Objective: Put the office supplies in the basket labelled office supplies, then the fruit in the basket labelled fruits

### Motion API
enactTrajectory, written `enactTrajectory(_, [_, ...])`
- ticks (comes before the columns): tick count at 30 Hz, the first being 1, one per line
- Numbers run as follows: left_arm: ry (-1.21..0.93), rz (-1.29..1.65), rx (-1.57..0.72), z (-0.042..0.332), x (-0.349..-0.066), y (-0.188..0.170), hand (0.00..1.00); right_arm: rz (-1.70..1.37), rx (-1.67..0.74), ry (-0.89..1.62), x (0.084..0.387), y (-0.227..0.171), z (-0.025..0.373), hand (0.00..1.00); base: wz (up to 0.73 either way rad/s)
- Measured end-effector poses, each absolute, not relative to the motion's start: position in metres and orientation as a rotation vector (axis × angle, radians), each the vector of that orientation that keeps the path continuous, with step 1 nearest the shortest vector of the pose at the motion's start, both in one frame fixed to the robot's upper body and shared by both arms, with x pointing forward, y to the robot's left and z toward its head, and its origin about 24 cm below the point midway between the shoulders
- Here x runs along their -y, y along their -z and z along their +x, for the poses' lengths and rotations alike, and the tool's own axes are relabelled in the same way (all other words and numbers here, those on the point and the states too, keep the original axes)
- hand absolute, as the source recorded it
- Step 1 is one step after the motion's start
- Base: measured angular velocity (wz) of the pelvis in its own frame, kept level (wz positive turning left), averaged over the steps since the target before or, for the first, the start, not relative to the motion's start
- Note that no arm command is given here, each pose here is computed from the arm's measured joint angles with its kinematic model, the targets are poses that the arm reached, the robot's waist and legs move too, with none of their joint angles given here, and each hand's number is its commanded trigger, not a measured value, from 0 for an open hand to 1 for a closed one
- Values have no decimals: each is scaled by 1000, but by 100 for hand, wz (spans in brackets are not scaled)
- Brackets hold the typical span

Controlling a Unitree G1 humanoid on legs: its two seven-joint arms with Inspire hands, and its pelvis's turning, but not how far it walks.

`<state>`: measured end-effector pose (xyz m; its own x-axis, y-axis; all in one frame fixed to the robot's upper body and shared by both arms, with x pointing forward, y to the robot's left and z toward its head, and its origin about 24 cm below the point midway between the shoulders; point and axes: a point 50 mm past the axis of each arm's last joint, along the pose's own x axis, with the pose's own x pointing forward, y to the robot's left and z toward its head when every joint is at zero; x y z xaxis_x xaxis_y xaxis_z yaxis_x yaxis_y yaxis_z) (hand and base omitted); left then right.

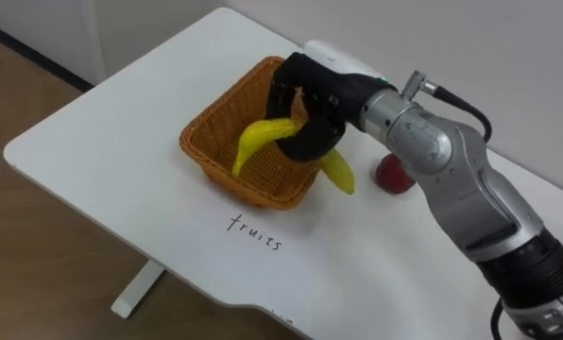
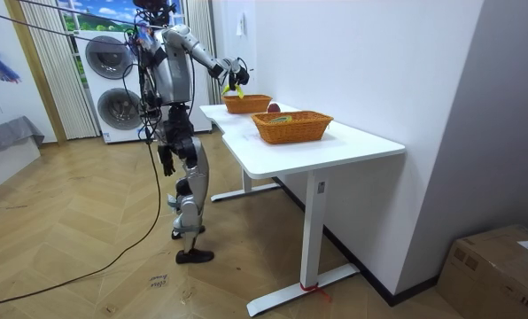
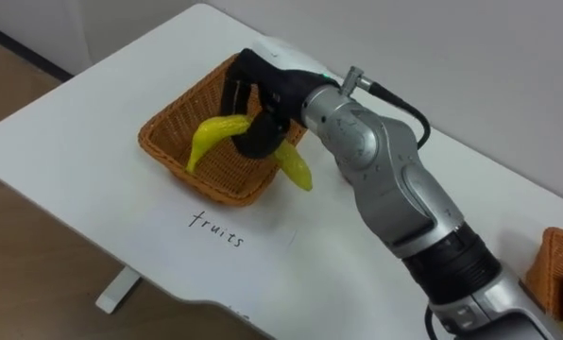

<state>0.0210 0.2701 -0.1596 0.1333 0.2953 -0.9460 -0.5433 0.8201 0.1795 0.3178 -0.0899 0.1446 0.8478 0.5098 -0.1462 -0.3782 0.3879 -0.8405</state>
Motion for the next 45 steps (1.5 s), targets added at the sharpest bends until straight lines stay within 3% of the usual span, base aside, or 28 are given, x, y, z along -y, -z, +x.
enactTrajectory(1, [-615, -228, -1303, 21, -270, 160, 0, -1027, 144, -567, 90, -145, 318, 96, 4])
enactTrajectory(2, [-615, -229, -1304, 21, -270, 160, 0, -1027, 144, -567, 90, -145, 318, 79, 0])
enactTrajectory(3, [-614, -230, -1305, 20, -270, 160, 0, -1028, 144, -568, 90, -145, 318, 36, 0])
enactTrajectory(4, [-610, -232, -1307, 20, -270, 160, 0, -1029, 143, -569, 90, -145, 318, 10, 0])
enactTrajectory(5, [-610, -234, -1309, 20, -270, 160, 0, -1029, 142, -570, 90, -145, 318, 0, 0])
enactTrajectory(45, [-610, -236, -1317, 20, -269, 160, 0, -1031, 132, -588, 89, -144, 317, 0, 0])
